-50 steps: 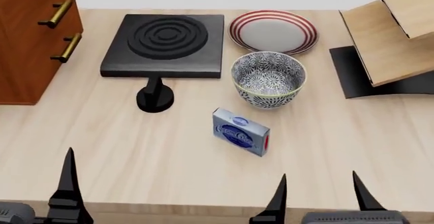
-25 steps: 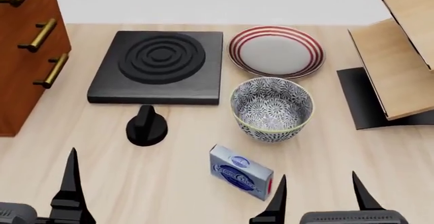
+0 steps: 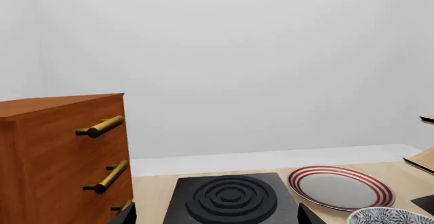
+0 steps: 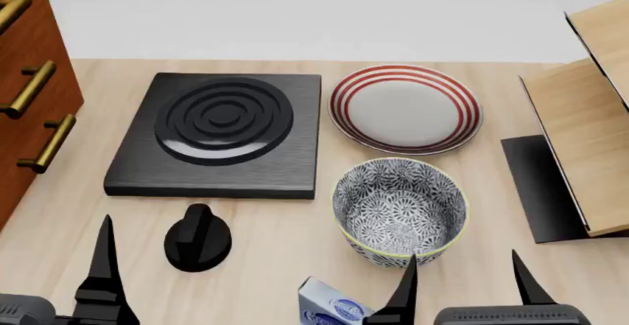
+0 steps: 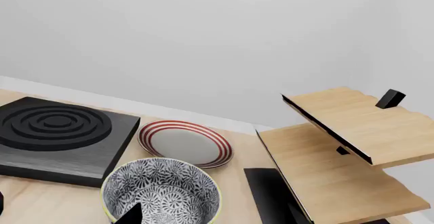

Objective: Pick up the cream cheese and put it in the bowl.

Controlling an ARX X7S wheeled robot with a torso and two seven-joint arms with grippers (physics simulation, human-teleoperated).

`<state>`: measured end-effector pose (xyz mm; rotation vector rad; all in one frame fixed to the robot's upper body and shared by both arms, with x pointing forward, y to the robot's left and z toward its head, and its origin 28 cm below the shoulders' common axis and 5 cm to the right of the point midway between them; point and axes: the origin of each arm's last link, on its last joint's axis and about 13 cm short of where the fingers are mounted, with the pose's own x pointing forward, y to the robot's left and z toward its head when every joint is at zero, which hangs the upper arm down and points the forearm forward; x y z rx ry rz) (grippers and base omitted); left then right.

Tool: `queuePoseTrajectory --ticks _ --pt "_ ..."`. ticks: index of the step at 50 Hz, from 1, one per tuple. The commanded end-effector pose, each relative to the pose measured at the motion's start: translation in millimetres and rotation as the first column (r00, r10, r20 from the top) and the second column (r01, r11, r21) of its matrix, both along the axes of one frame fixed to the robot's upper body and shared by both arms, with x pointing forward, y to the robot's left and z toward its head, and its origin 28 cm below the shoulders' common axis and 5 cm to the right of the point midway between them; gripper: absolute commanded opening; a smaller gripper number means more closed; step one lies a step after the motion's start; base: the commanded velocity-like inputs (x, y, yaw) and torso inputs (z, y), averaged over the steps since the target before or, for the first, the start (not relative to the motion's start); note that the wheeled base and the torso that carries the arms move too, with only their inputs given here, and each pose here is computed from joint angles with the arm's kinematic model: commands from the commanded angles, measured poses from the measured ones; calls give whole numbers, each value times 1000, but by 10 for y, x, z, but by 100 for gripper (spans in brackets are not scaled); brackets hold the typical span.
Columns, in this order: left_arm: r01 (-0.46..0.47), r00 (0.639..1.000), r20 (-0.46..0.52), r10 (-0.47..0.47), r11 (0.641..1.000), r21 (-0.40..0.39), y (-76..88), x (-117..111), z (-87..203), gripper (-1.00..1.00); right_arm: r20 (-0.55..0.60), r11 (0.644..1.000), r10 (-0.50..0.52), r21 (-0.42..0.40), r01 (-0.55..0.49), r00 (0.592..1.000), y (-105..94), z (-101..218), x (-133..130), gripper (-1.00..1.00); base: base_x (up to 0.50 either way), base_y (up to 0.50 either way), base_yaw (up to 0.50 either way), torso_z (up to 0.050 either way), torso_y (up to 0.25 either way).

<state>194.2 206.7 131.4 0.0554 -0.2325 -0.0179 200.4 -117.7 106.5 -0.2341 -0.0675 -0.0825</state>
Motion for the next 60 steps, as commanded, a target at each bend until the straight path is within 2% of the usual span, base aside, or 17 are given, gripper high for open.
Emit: queuePoseTrajectory --ticks 1,44,60 --pt "17 1000 -19 -17 1000 8 -18 -3 -87 100 -12 1000 -11 10 11 1000 0 -6 -2 100 336 0 0 0 0" --pt "19 1000 -15 -19 1000 12 -19 -4 -93 100 -15 1000 -14 9 14 1000 -1 -13 2 100 331 0 0 0 0" --pt "18 1000 -18 -17 1000 8 -19 -3 -85 100 -18 999 -32 5 32 999 -6 -1 -5 100 118 0 0 0 0"
